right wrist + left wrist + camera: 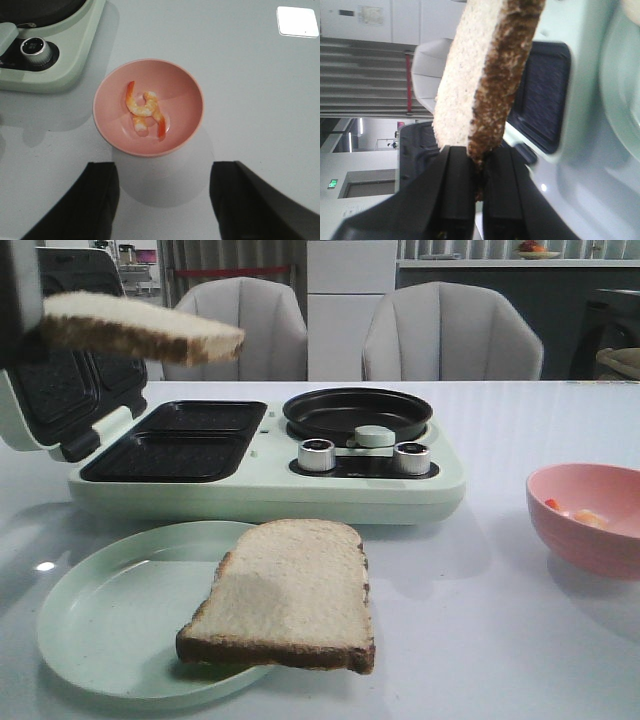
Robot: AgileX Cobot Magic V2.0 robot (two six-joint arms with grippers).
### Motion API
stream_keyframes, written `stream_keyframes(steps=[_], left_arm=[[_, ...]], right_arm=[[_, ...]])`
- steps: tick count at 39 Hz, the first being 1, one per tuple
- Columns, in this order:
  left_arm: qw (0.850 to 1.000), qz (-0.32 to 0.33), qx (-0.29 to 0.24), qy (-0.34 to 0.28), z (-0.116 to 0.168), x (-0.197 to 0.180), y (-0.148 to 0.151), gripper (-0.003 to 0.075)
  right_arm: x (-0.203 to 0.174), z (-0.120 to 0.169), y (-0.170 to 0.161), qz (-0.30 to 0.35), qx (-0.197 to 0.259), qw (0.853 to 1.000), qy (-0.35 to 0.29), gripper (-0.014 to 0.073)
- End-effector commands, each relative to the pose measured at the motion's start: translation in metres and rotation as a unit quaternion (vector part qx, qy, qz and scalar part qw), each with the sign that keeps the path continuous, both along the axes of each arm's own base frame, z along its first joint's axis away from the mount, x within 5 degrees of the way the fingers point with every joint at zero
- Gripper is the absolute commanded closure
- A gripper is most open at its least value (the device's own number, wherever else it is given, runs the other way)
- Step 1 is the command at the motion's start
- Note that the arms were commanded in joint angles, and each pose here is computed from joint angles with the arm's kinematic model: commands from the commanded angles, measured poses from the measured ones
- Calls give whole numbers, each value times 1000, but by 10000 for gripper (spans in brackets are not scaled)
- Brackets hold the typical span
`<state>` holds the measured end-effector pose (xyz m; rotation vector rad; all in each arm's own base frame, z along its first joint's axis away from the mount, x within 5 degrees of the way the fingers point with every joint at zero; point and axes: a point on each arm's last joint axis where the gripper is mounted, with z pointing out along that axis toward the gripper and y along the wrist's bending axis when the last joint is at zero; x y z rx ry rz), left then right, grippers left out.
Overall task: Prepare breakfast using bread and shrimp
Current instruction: 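Lower the bread slice into the sandwich maker plate and release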
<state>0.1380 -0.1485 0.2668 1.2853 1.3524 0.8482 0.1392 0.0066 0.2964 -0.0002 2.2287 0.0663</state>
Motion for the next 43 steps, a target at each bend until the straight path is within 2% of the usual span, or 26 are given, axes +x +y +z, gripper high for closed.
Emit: stream_keyframes(steps=[1,6,13,21,26,33,37,43], left_arm=[[999,-3,-14,-49,30,14,-7,622],[999,8,-29,-36,43,47,-11,622],[999,15,-28,0,43,101,-9,622],[998,48,7,29,21,168,-2,622],[996,77,13,42,7,207,1,622],[996,80,3,44,-6,257,-11,622],[996,78,-10,36,-6,280,-18,622],[994,96,-7,42,-21,299,-9,622]], right_arm=[[4,15,0,-1,1,999,-48,84],[4,15,0,-1,1,999,-48,84],[4,15,0,-1,1,999,-48,84],[4,15,0,-1,1,999,-48,84],[4,15,0,-1,1,999,-48,84],[4,15,0,-1,1,999,-48,84],[4,15,0,-1,1,999,-48,84],[4,15,0,-1,1,999,-48,84]])
